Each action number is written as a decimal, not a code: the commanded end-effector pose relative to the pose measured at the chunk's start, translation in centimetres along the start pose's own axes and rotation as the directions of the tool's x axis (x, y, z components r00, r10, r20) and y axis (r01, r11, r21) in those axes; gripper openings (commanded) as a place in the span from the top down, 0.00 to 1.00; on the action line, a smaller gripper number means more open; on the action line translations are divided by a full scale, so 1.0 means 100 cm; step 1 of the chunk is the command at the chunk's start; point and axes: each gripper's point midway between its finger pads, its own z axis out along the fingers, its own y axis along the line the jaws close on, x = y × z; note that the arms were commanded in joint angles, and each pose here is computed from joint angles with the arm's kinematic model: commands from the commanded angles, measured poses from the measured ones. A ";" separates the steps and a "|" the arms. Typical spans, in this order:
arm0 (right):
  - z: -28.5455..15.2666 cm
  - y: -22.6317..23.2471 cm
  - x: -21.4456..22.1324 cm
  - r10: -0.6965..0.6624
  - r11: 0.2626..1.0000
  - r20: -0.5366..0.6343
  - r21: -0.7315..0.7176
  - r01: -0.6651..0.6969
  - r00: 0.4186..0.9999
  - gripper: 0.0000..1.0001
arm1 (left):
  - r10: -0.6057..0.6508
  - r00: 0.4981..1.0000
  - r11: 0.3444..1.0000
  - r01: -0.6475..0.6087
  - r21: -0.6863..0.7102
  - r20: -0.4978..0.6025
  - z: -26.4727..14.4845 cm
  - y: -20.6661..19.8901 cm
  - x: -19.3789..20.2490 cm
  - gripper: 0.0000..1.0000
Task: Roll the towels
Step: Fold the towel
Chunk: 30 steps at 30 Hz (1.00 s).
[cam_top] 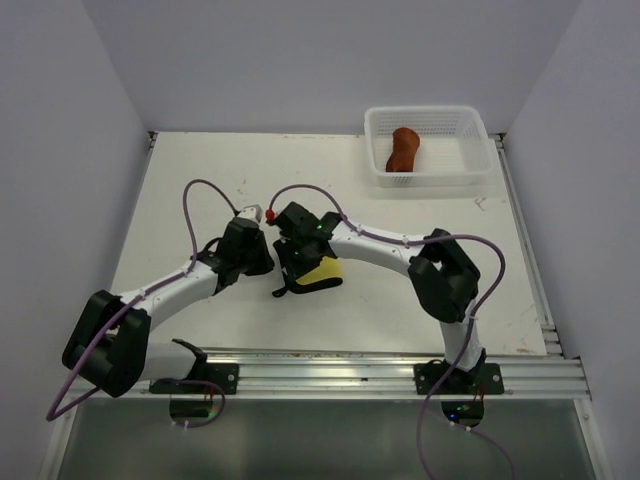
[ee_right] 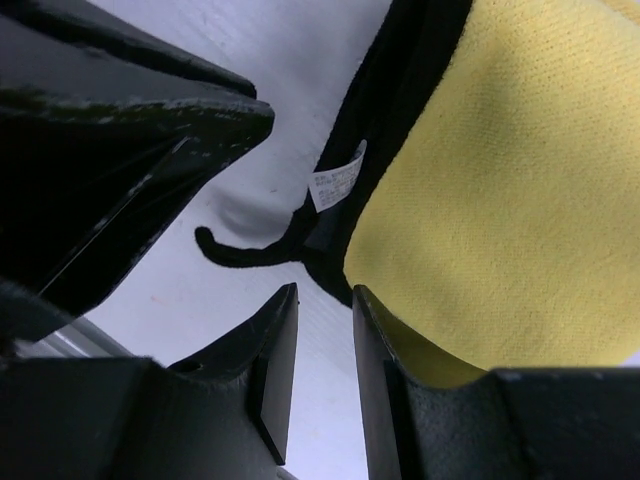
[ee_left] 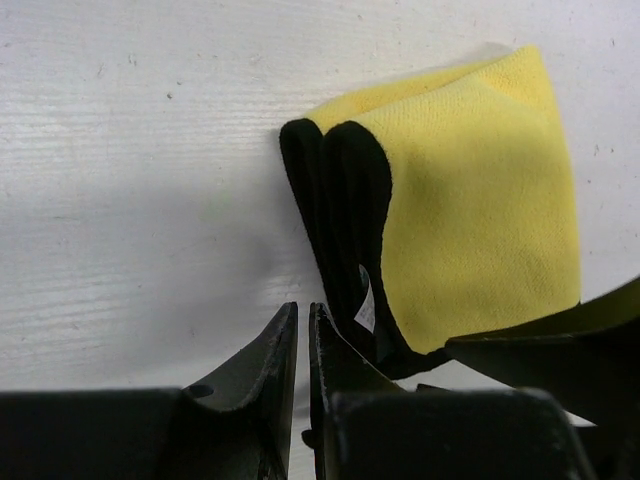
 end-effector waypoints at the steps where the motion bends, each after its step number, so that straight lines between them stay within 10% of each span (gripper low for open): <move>1: 0.015 -0.003 -0.001 0.014 1.000 0.003 0.019 -0.014 1.000 0.67 | 0.006 0.999 0.999 -0.008 0.045 0.043 -0.004 -0.011 -0.012 0.87; 16: 0.031 -0.011 0.003 0.034 0.998 -0.015 0.062 -0.033 0.999 0.93 | 0.006 0.999 0.999 -0.008 0.044 0.043 -0.008 -0.007 -0.006 0.87; 30: -0.009 0.002 -0.023 0.031 0.999 0.048 0.030 -0.033 0.998 0.92 | -0.027 1.000 0.993 0.025 0.115 0.014 0.001 -0.015 0.008 0.87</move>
